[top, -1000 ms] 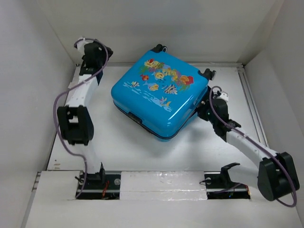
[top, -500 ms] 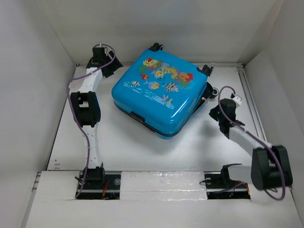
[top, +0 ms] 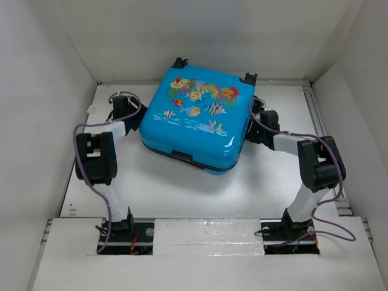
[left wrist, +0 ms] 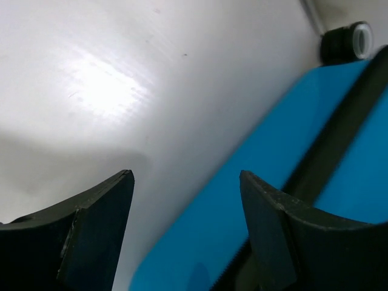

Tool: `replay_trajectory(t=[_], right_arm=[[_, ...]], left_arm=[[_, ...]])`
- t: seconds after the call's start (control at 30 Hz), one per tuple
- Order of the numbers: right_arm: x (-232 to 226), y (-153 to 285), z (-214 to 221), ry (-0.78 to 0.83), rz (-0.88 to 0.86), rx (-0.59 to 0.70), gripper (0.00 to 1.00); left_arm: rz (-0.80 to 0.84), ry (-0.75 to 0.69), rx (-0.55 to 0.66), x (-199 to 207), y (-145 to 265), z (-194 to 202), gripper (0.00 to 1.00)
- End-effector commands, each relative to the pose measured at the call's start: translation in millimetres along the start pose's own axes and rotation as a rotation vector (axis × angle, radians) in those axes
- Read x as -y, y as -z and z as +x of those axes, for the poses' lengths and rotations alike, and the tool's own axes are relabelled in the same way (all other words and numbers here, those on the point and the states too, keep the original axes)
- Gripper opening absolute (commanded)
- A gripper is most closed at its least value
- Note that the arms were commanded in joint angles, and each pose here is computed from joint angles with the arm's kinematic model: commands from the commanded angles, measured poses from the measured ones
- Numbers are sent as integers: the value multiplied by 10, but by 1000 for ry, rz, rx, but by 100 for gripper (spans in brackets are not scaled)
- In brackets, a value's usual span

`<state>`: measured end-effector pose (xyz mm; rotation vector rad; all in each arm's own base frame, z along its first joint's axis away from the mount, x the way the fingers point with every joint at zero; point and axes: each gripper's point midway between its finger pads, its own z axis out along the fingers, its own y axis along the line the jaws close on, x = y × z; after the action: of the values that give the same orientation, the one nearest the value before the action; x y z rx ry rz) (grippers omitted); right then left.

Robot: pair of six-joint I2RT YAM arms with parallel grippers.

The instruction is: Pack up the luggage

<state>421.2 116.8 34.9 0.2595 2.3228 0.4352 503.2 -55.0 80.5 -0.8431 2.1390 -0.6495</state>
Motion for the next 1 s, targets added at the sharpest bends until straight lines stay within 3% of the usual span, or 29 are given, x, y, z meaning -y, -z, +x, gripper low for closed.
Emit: replay_trajectory(t=[0.0,0.23,0.3,0.33,0.47,0.53,0.6,0.67,0.7,0.77,0.87,0.9,0.97], right_arm=[[-1338,272,-487,171,-478,125,4],[-1385,282,-373,169,-470,69,6],[-1295,280,-354,144,-445,66,15],[-1320,339,-358,133,-458,66,19],[-1237,461,-317,117,-442,69,32],[-1012,481,-322,77,-384,77,37],[-877,584,-413,40,-359,110,41],[-721,678,-480,19,-342,136,41],[-701,712,-513,3,-338,141,41],[-661,744,-551,0,-312,167,41],[-632,775,-567,-13,-308,174,35],[-615,793,-552,-24,-301,177,33],[-583,839,-572,-25,-283,199,15]], left_arm=[[268,-50,35,768,513,169,66],[340,-51,113,935,1031,299,66],[300,-63,138,930,1029,208,67],[323,-78,170,1120,1106,46,69],[336,-100,156,1324,1149,-66,71],[223,-49,284,1141,1272,-286,72],[182,7,478,898,1740,-453,72],[196,32,545,678,1984,-361,70],[259,43,612,749,2336,-414,68],[224,80,613,518,2423,-284,59],[104,148,602,-99,2367,39,32],[81,176,592,-316,2336,188,15],[29,190,555,-568,2286,383,2]])
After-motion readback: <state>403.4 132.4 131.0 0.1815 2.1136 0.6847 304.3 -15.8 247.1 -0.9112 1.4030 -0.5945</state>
